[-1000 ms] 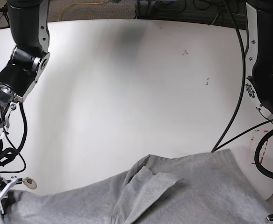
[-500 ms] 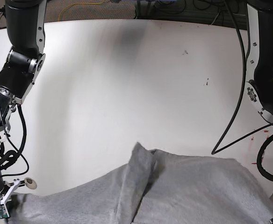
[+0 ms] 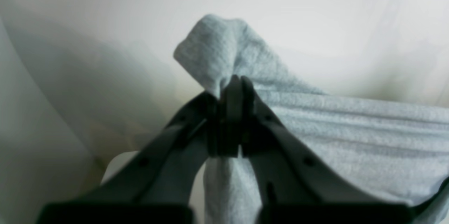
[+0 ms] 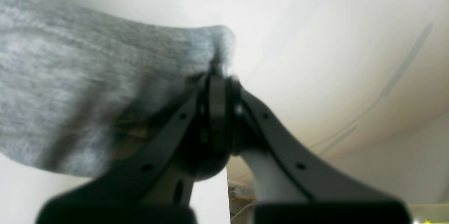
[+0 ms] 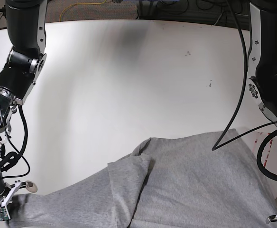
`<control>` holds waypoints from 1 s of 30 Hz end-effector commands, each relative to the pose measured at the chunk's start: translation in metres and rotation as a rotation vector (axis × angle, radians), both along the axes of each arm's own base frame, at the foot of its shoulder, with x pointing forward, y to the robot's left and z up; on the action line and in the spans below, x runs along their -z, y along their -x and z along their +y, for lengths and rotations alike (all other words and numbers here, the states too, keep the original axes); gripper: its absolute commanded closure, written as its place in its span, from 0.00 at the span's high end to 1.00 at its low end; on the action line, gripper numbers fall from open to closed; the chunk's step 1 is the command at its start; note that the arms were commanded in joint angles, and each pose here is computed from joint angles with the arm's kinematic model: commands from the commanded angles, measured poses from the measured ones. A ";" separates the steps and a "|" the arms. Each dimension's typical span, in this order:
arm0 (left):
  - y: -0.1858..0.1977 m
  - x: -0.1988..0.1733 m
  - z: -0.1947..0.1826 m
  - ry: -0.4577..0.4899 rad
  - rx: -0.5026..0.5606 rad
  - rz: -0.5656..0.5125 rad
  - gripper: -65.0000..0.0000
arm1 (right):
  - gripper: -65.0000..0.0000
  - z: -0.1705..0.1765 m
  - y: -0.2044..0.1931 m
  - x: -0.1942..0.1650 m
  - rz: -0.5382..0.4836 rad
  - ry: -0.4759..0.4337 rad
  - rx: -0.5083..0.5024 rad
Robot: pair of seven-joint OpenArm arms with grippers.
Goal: Fold the T-shirt properly
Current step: 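Lift the shirt high with both grippers, stretching it between them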
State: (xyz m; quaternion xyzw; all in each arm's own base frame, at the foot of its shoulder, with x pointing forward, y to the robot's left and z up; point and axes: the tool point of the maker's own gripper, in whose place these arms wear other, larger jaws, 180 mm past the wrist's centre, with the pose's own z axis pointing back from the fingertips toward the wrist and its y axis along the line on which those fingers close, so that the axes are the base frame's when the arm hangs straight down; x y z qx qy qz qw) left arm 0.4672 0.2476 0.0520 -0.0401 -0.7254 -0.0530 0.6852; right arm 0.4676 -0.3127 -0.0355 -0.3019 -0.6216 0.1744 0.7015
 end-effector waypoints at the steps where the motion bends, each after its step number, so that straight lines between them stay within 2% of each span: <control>1: 0.007 -0.030 0.006 0.004 -0.020 -0.091 0.00 | 0.00 -0.008 0.004 -0.026 -0.066 0.017 0.029; 22: 0.009 -0.041 0.006 0.005 -0.019 -0.114 0.00 | 0.00 -0.007 0.003 -0.032 -0.079 0.016 0.026; 30: 0.004 -0.006 0.005 0.002 -0.018 -0.040 0.00 | 0.00 -0.007 0.010 -0.001 -0.020 0.021 0.027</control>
